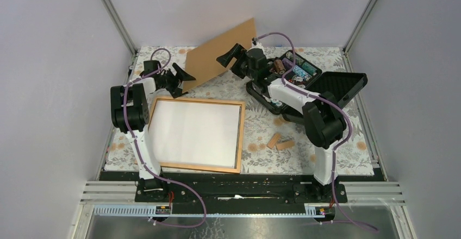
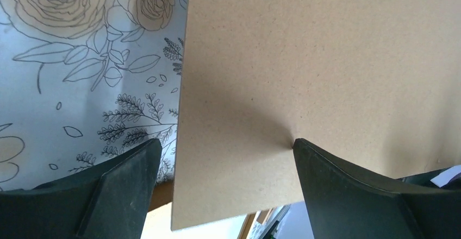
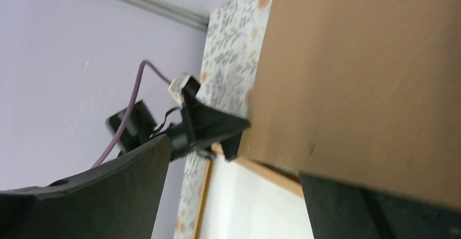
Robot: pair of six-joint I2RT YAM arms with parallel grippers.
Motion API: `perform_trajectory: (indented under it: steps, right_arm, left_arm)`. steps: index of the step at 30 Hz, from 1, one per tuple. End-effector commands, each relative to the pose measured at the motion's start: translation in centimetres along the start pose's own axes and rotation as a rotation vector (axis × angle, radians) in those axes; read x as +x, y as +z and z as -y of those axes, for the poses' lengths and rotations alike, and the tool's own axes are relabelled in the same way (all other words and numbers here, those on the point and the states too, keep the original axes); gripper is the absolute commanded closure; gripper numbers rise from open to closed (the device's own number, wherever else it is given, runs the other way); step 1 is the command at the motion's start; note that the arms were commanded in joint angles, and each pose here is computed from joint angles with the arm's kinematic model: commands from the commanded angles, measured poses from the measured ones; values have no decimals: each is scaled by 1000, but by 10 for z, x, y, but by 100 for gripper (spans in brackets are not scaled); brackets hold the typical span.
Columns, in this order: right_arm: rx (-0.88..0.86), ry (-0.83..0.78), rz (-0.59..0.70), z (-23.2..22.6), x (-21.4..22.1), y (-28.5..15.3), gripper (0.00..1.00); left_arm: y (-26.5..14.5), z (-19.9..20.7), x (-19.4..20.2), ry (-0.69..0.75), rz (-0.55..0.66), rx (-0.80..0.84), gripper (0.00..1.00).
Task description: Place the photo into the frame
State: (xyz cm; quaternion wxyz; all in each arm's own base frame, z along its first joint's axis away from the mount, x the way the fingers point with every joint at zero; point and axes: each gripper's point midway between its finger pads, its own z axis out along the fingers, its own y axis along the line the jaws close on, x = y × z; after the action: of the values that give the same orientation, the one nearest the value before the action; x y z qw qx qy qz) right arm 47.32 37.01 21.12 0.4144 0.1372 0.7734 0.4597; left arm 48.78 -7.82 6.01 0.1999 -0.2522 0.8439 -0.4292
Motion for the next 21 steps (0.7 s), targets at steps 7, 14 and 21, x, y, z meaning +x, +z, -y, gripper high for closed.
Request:
perform_trajectory:
  steps: [7, 14, 21]
  right_arm:
    - [16, -131, 267, -13, -40, 31, 32]
    - [87, -46, 365, 5, -44, 31, 84]
    - [75, 39, 469, -11, -47, -26, 100]
  left_arm:
    - [-3, 9, 8, 0, -24, 32, 5]
    - [-11, 18, 3, 44, 8, 17, 5]
    - [-51, 65, -14, 220, 138, 17, 4]
